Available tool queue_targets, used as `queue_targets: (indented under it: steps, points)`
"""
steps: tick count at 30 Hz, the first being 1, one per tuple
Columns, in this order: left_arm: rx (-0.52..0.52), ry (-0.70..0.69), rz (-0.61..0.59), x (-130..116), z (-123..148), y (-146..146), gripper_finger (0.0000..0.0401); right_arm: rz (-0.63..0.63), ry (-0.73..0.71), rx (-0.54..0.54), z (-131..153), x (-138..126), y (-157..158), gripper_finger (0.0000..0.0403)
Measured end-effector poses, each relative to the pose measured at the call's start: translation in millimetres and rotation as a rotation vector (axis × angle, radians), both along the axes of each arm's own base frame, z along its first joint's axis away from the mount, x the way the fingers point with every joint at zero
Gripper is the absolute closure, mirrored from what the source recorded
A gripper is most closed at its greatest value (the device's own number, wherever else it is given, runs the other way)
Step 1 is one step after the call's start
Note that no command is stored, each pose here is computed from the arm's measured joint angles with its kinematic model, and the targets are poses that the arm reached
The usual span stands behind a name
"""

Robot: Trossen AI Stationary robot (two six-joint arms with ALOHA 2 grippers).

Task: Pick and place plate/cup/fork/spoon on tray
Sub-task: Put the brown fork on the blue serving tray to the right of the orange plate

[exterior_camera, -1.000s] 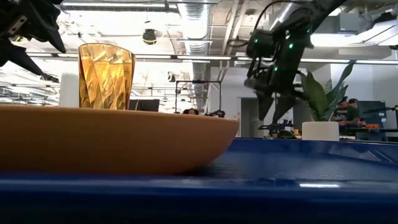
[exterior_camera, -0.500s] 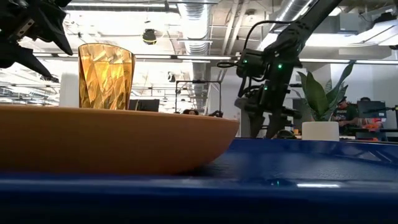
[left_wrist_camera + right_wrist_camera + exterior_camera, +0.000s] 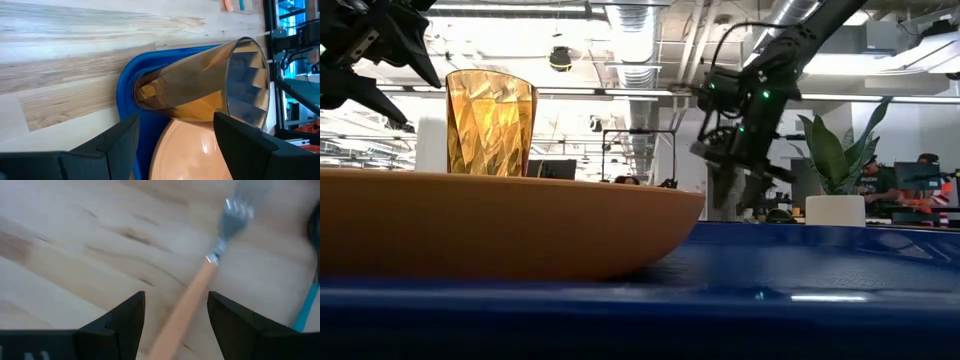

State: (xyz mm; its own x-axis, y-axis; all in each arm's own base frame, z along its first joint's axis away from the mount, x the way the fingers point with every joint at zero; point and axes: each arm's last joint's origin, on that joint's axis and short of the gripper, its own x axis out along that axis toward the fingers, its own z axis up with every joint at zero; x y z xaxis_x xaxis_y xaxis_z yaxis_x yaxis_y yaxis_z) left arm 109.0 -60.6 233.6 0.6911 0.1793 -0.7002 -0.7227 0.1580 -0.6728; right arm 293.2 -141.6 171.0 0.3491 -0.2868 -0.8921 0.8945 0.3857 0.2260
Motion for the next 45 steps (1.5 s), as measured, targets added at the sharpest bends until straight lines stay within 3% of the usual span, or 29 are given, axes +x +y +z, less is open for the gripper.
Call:
queue_targets:
  steps: [5,12,30,34,42,45]
  points:
    - [0.002,-0.001,0.018,0.9,0.0,1.8,0.0161,0.009,-0.014,-0.058,20.7,8.6,-10.7,0.0163]
    - [0.016,0.003,0.034,2.6,0.0,5.1,0.0161,-0.042,0.079,-0.078,17.9,0.1,-13.4,0.0163]
    - [0.040,0.012,0.053,4.9,0.0,10.2,0.0161,-0.031,0.156,0.014,-36.9,12.4,-1.7,0.0170]
    - [0.038,0.013,0.051,4.9,-0.1,10.1,0.0161,-0.039,0.159,0.021,-39.0,14.5,1.9,0.0214]
    - [0.047,0.016,0.043,4.9,-0.1,10.1,0.0161,-0.045,0.144,0.049,-38.6,14.9,3.3,0.0367]
    - [0.051,0.017,0.038,4.9,-0.1,10.1,0.0161,-0.027,0.125,0.081,-34.1,16.9,3.3,0.0372]
